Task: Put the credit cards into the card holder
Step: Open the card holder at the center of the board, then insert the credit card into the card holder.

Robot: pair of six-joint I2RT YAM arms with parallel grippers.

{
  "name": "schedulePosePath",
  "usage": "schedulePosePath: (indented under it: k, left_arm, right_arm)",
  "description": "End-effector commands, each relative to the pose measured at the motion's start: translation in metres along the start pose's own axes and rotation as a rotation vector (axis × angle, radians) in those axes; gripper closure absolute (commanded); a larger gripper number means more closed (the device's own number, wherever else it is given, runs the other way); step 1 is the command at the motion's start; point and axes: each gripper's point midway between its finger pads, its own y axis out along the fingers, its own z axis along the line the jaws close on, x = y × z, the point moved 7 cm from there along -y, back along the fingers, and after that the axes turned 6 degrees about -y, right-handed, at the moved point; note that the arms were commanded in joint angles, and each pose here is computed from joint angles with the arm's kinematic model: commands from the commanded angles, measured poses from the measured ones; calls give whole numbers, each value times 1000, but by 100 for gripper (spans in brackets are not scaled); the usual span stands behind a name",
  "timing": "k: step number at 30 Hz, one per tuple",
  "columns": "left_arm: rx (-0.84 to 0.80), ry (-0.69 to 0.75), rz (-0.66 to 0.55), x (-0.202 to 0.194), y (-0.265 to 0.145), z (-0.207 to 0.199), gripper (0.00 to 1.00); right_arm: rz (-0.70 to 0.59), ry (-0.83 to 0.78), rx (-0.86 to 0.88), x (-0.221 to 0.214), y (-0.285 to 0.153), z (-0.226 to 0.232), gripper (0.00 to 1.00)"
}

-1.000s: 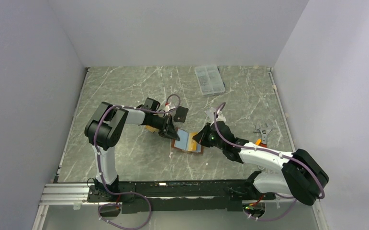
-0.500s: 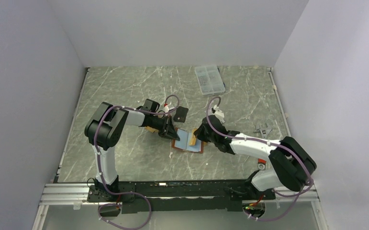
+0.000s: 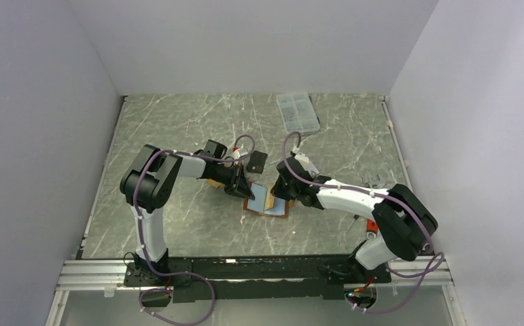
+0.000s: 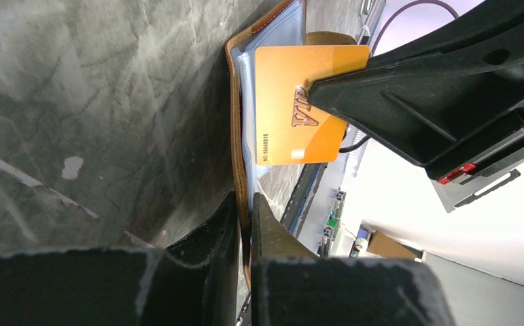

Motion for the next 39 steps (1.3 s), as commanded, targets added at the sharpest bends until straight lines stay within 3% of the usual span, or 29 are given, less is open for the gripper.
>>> schedulePosePath:
  k: [1, 7, 14, 18, 24, 34, 39]
  left_arm:
    - [-17, 85, -27, 10, -7, -18, 100]
    - [-14, 84, -23, 10, -7, -18, 100]
    - [-14, 95, -24, 10, -8, -20, 100]
    - [-15, 105, -26, 10, -9, -22, 100]
    - [-9, 117, -28, 10, -10, -22, 100]
    - [7, 114, -22, 9, -9, -19, 100]
    - [12, 115, -21, 9, -9, -19, 100]
  right_arm:
    - [60, -27, -10, -2, 4, 6, 100]
    - [94, -46, -4, -2, 8, 10, 98]
    - [141, -68, 12, -3, 4, 13, 68]
    - [152, -76, 15, -2, -2, 13, 66]
    - [149, -82, 22, 2, -10, 12, 71]
    - [133, -55, 47, 6, -12, 9, 100]
    - [117, -21, 84, -2, -9, 5, 100]
